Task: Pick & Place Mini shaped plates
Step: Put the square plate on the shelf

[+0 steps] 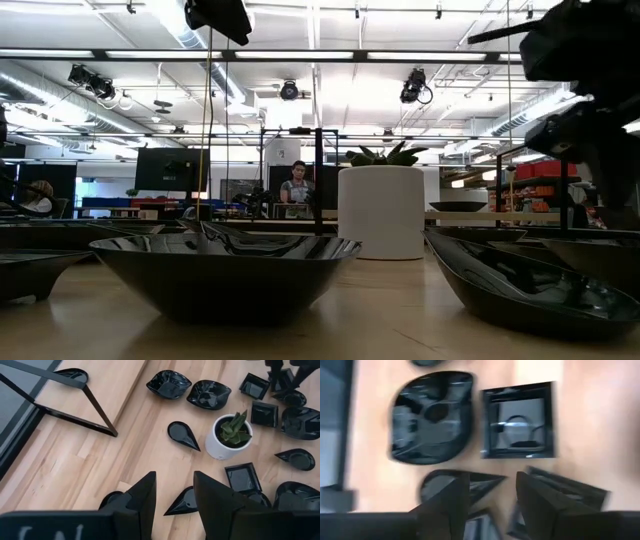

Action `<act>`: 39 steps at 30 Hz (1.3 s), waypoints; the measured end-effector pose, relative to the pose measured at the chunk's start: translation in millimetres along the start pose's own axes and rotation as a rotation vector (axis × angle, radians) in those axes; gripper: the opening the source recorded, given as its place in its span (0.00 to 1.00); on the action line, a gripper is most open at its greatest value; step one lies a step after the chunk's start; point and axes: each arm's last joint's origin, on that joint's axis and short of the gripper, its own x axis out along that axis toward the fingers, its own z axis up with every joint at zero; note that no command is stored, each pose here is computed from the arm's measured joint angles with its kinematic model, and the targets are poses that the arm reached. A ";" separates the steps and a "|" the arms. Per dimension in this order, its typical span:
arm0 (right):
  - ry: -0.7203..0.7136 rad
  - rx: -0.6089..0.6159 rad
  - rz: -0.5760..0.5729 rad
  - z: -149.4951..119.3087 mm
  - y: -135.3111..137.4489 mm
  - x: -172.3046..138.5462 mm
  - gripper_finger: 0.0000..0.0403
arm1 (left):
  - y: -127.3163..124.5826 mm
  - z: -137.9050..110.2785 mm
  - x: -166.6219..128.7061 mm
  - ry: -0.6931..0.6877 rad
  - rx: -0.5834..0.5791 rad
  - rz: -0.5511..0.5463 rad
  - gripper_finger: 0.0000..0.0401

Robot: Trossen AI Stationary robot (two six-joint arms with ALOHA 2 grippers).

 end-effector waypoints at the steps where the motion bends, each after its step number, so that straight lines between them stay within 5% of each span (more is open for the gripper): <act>1: 0.002 -0.006 -0.022 -1.2 0.1 0.0 0.41 | 0.0 0.0 0.0 0.000 0.000 0.000 0.34; 7: 0.027 -0.082 -0.127 -10.1 2.6 -0.2 0.41 | 0.7 0.5 0.2 -0.004 -0.002 0.006 0.34; 21: 0.103 -0.111 -0.156 -20.7 7.7 23.2 0.39 | 1.5 0.7 0.3 -0.014 -0.001 0.033 0.34; 35: 0.083 -0.081 -0.239 -21.7 5.2 25.6 0.05 | 1.5 0.7 0.3 -0.014 0.001 0.034 0.34; 39: 0.078 -0.054 -0.243 -21.6 5.1 25.3 0.02 | 1.7 0.8 0.3 -0.017 0.001 0.040 0.34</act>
